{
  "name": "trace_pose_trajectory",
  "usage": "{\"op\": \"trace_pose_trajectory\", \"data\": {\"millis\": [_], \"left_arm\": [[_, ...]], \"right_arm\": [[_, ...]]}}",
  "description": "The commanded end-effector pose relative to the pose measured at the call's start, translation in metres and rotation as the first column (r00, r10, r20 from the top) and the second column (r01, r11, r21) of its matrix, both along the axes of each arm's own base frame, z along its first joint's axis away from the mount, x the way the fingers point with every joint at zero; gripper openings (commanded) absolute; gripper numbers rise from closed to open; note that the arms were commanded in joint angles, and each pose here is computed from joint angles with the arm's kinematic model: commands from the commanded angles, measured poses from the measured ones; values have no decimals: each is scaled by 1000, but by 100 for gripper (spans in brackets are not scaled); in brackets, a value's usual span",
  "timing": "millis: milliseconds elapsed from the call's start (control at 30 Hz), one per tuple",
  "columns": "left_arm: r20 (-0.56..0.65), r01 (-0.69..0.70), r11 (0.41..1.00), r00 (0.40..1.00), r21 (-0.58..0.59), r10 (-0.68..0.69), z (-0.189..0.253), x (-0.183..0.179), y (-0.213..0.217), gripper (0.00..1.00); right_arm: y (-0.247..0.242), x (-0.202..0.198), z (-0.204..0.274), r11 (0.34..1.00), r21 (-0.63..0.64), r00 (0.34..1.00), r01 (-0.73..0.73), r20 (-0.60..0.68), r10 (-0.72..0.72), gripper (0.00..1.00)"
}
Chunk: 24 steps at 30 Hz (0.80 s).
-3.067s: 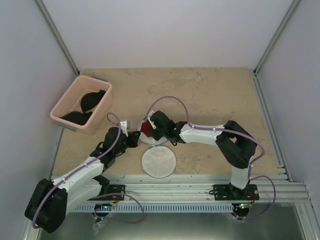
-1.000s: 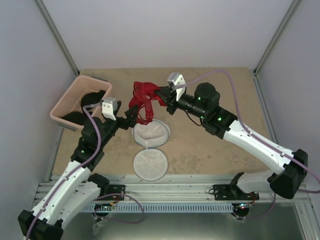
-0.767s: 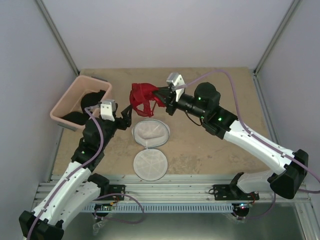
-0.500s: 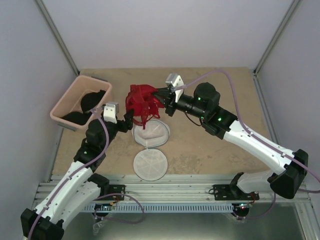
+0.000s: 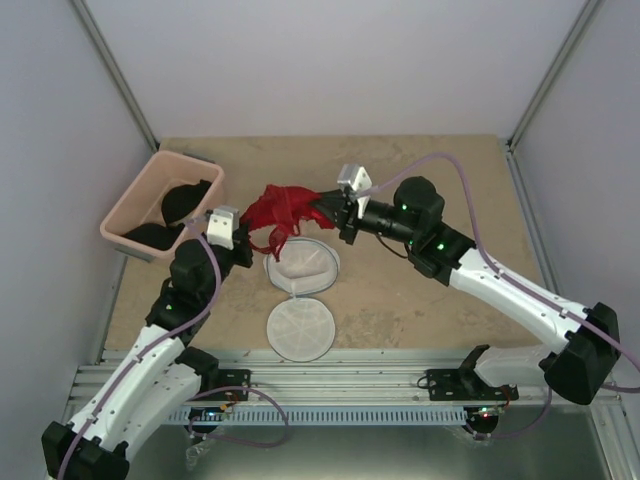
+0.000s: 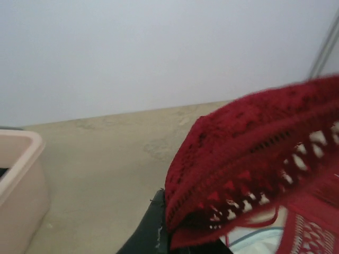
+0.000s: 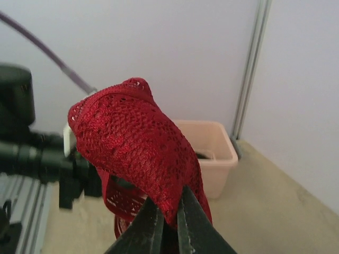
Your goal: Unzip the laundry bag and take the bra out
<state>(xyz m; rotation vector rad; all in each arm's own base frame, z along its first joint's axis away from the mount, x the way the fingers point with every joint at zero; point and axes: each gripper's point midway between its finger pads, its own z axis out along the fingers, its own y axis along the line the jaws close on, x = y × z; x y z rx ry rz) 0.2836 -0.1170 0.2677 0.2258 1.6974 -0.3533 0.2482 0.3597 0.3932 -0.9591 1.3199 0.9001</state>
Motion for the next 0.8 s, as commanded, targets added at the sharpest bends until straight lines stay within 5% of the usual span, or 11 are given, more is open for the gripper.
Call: {"op": "trace_pose_trajectory", "data": {"millis": [0,67,200,267,533,767], "left_arm": [[34,-135,979,991,154,131,2,5,29,0],[108,-139,960,987,244,115,22,6,30,0],[195,-211,891,971,403,142,53,13,40,0],[196,-260,841,963,475,187,56,18,50,0],[138,-293,774,955,561,262,66,27,63,0],[116,-323,773,943,547,312,77,35,67,0]], "right_arm": [[-13,1,-36,999,-19,997,-49,57,50,6],[-11,6,-60,997,-55,998,-53,35,55,15],[-3,30,-102,990,-143,998,3,-69,-13,50],[0,38,-113,985,-171,993,23,-108,-42,60],[19,37,-147,964,-265,971,-2,-230,-61,65],[76,15,-106,986,-167,967,6,-251,-48,70]]}}
